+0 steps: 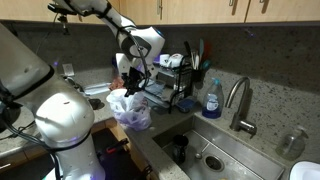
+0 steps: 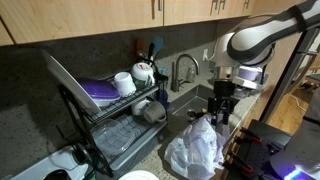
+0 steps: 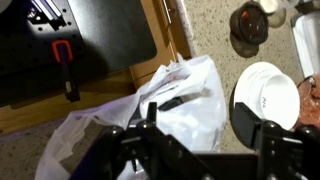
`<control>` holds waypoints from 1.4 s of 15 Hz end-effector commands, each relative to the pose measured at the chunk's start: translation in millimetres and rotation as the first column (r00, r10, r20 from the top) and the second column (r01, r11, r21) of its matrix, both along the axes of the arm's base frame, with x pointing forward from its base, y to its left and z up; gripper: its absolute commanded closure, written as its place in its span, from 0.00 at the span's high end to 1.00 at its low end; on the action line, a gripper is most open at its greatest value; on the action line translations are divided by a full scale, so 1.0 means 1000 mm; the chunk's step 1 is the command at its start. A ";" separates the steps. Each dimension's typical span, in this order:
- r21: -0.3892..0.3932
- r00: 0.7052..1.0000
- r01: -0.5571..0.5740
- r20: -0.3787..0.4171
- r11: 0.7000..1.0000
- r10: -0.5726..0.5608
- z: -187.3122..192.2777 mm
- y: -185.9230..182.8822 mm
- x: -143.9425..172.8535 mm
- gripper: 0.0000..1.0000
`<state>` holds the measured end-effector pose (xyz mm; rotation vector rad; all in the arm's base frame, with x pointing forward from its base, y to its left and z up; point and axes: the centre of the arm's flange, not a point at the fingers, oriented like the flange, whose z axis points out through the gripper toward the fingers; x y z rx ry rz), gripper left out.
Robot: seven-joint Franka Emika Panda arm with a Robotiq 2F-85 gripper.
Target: Move the plastic bag to the right then remove the plastic container from the plastic bag.
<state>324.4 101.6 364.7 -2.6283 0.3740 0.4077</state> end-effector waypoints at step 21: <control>-0.370 0.832 -0.439 0.175 0.819 0.526 0.008 0.153 -0.129 0.00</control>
